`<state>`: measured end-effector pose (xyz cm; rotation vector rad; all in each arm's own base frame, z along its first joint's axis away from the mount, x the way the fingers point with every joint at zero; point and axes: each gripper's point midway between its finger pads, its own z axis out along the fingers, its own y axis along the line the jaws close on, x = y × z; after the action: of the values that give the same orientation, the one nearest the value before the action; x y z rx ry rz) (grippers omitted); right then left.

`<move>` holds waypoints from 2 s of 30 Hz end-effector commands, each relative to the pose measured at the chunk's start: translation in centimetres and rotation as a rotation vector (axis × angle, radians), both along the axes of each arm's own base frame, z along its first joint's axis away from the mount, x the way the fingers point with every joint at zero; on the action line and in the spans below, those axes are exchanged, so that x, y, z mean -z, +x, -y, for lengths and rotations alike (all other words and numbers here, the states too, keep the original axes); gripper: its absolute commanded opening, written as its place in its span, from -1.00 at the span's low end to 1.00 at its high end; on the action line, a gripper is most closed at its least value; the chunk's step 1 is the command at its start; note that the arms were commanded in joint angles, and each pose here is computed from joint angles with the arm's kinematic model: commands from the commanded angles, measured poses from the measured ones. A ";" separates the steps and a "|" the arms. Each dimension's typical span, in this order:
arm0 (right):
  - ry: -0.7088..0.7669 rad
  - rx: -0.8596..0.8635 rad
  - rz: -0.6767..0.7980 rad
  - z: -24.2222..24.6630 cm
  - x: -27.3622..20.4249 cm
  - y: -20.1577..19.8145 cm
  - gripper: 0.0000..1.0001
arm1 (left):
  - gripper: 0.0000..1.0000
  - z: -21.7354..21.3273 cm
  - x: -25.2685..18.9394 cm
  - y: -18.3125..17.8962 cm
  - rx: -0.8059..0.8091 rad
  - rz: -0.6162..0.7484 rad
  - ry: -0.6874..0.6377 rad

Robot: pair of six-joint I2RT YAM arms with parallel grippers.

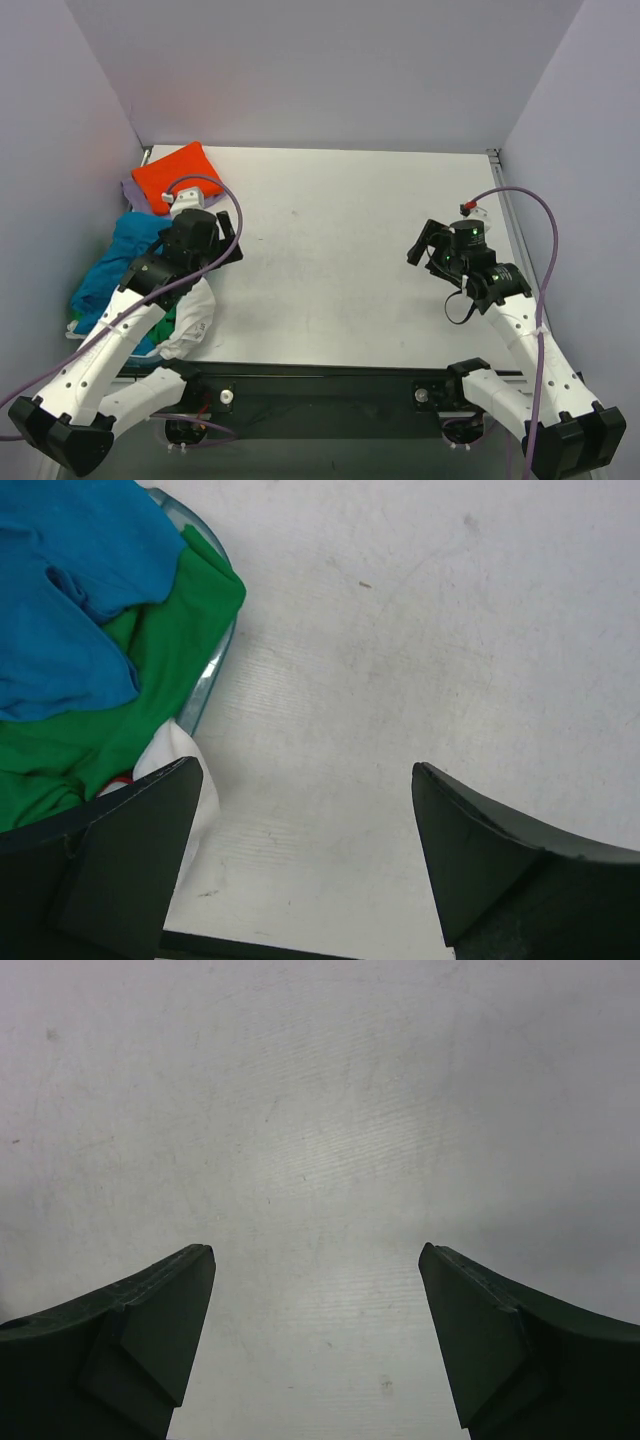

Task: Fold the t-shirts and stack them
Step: Grab crumpled tshirt from bin with the left arm

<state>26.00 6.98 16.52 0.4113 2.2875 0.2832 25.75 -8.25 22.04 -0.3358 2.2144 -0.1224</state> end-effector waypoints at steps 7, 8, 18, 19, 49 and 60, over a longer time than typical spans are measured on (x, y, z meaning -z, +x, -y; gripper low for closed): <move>-0.076 0.143 0.040 2.7 -0.8 0.6 0.76 | 0.95 -4.3 -2.7 1.5 -0.181 0.083 0.168; -0.087 0.160 0.043 3.0 -0.8 0.6 0.76 | 0.95 -4.5 -2.6 1.6 -0.194 0.093 0.174; -0.137 0.248 0.064 4.7 -0.9 1.1 0.89 | 0.95 -10.7 0.3 3.4 -0.384 0.019 0.103; -0.135 0.247 0.066 4.6 -0.9 1.2 0.89 | 0.95 -11.1 1.0 3.8 -0.385 -0.004 0.110; -0.177 0.194 0.036 4.0 -0.9 3.3 0.88 | -0.44 -15.2 11.1 8.3 -0.490 -0.219 0.030; -0.160 0.169 0.033 3.4 -0.9 3.3 0.81 | -1.00 -17.1 4.5 7.5 -0.546 -0.087 0.107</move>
<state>28.58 3.50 16.01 0.5232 2.2388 0.0148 32.58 7.50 11.90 -0.8867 2.2867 0.2934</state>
